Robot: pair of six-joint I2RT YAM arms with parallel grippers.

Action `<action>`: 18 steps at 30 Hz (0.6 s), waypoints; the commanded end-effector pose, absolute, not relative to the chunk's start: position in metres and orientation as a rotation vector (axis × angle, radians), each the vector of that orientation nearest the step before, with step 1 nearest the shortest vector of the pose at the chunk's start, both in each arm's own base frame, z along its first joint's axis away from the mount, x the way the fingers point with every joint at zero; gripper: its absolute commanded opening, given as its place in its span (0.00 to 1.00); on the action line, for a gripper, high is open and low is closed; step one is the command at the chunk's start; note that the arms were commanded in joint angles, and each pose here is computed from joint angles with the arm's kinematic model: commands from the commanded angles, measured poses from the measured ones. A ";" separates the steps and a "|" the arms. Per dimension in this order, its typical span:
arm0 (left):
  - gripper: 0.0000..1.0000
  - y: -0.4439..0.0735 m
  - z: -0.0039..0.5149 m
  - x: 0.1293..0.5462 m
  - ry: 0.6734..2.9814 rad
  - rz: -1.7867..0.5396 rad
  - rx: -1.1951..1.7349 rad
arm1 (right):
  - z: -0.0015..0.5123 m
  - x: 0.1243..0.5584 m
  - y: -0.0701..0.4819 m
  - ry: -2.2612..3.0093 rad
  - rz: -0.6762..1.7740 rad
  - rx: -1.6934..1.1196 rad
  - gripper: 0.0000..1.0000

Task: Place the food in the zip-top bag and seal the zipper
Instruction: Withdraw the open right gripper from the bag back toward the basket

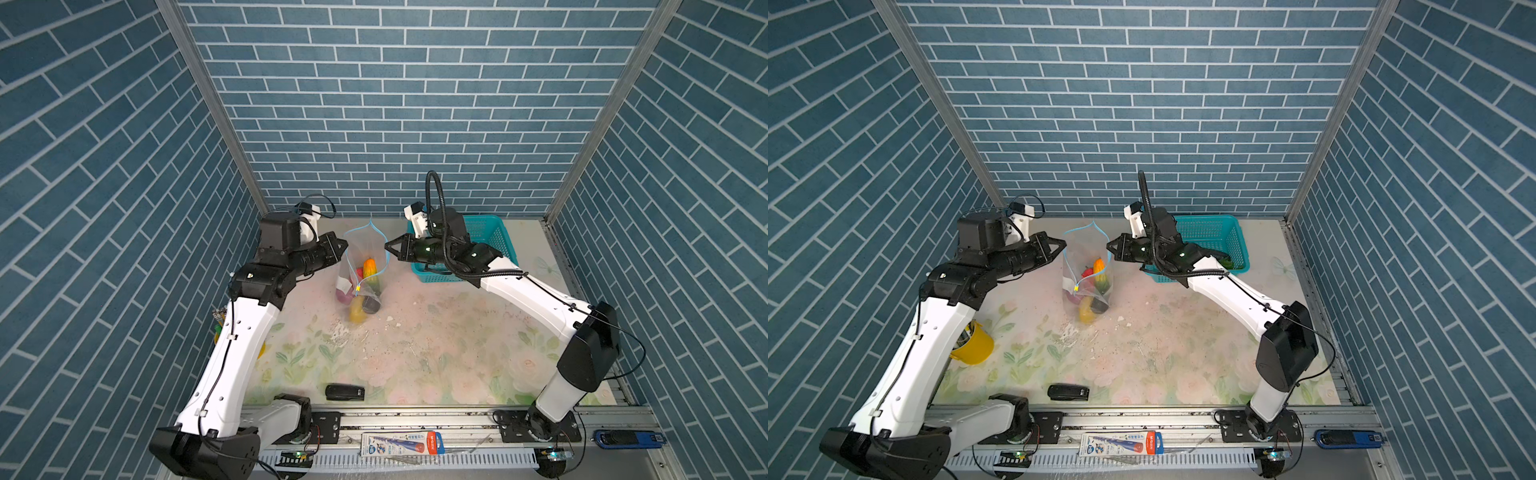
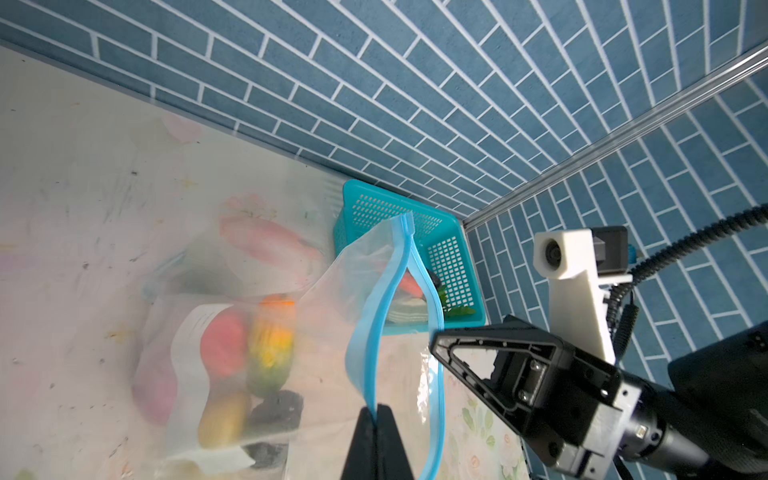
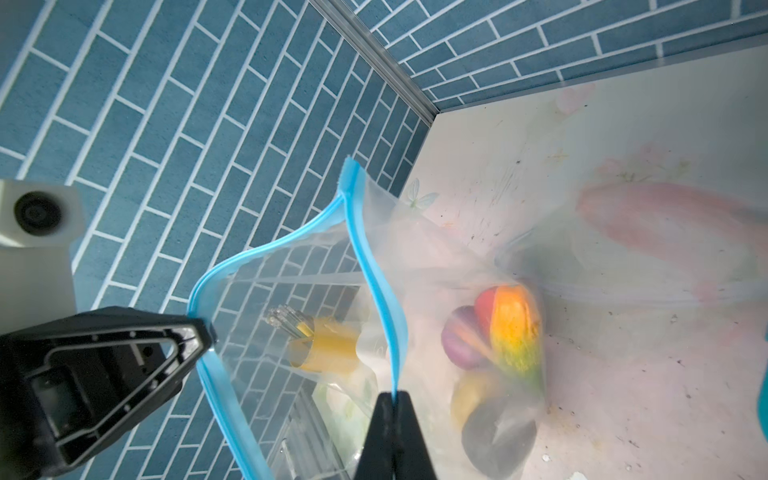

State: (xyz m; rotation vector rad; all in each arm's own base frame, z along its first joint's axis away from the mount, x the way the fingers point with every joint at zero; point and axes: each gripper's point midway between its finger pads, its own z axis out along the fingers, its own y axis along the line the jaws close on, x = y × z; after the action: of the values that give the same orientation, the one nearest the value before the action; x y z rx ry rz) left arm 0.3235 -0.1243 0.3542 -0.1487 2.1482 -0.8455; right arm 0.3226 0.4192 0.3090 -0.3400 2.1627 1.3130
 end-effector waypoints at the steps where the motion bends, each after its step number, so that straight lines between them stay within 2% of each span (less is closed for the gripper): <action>1: 0.00 -0.119 0.360 0.319 2.155 -0.778 -0.091 | 0.312 0.326 0.426 2.134 1.373 -0.281 0.00; 6: 0.00 -0.134 0.350 0.329 2.182 -0.851 -0.074 | 0.299 0.324 0.418 2.153 1.345 -0.251 0.00; 18: 0.00 -0.216 0.287 0.334 2.335 -0.971 0.073 | 0.235 0.320 0.361 2.253 1.164 -0.114 0.00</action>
State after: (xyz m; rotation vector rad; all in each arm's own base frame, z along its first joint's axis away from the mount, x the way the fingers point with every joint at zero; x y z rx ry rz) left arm 0.3312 -0.2020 0.2941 0.0534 2.3372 -0.9285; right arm 0.3166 0.3808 0.2312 -0.1921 2.2880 1.1978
